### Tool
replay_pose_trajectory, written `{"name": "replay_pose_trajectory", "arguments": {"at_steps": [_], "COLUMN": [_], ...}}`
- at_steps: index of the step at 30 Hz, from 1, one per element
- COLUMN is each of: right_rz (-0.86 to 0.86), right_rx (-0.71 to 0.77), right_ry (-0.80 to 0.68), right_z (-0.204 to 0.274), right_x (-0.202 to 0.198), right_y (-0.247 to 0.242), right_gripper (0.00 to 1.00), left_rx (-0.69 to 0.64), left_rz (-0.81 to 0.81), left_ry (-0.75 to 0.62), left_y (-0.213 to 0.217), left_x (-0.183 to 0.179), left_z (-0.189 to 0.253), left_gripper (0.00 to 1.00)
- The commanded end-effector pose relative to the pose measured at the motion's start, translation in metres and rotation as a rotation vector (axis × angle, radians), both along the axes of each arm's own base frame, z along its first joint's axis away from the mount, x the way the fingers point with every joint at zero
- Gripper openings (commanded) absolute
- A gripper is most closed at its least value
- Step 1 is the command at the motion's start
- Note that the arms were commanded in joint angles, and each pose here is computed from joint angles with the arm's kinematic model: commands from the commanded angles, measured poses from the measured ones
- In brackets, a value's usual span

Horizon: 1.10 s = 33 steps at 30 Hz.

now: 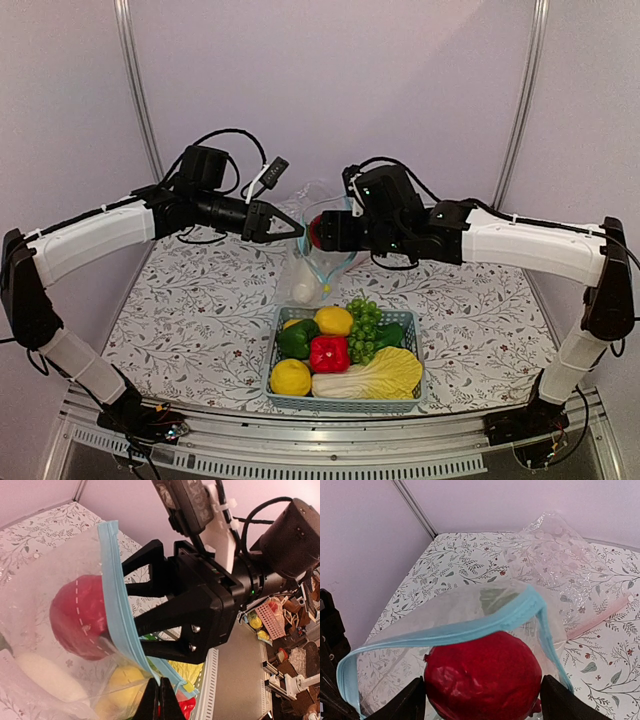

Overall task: Place the food in the zip-top bag and seal the zipper
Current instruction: Place the fake vegetable in the zipper food storage bag.

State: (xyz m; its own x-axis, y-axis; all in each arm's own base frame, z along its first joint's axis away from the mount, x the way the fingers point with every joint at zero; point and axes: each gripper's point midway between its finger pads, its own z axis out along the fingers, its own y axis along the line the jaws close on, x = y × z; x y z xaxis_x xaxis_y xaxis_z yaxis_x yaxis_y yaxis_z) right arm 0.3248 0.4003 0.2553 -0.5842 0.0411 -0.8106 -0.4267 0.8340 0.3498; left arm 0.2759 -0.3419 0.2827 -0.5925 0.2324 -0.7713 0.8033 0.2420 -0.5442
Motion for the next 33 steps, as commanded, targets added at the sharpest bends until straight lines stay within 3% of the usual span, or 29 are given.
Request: {"name": "replay_pose_trajectory", "arguments": {"at_steps": [1,7,17,26,33], "right_rz": [-0.024,-0.024,0.02,0.162,0.206], "right_rx": [-0.125,-0.133,-0.115,-0.049,0.01], "right_ry": [0.0,-0.011,-0.042,-0.093,-0.098], "right_z": [-0.016,-0.013,0.005,0.047,0.07], "right_x": [0.001,0.001,-0.007,-0.035,-0.057], "right_y": [-0.006,-0.006,-0.004,0.002,-0.007], "right_gripper": [0.82,0.88,0.88,0.88,0.86], "left_rx": [-0.017,-0.014,0.001,0.078,0.091], "left_rz": [-0.026,-0.023,0.003,0.176,0.211], "left_ry": [-0.04,-0.039,-0.045,-0.003,0.018], "left_y": [-0.003,-0.002,0.0,0.019,0.025], "left_x": [-0.008,-0.007,-0.002,0.034,0.044], "left_z": [0.012,0.011,0.009,-0.011,-0.017], "left_gripper": [0.0,0.0,0.0,0.0,0.0]}}
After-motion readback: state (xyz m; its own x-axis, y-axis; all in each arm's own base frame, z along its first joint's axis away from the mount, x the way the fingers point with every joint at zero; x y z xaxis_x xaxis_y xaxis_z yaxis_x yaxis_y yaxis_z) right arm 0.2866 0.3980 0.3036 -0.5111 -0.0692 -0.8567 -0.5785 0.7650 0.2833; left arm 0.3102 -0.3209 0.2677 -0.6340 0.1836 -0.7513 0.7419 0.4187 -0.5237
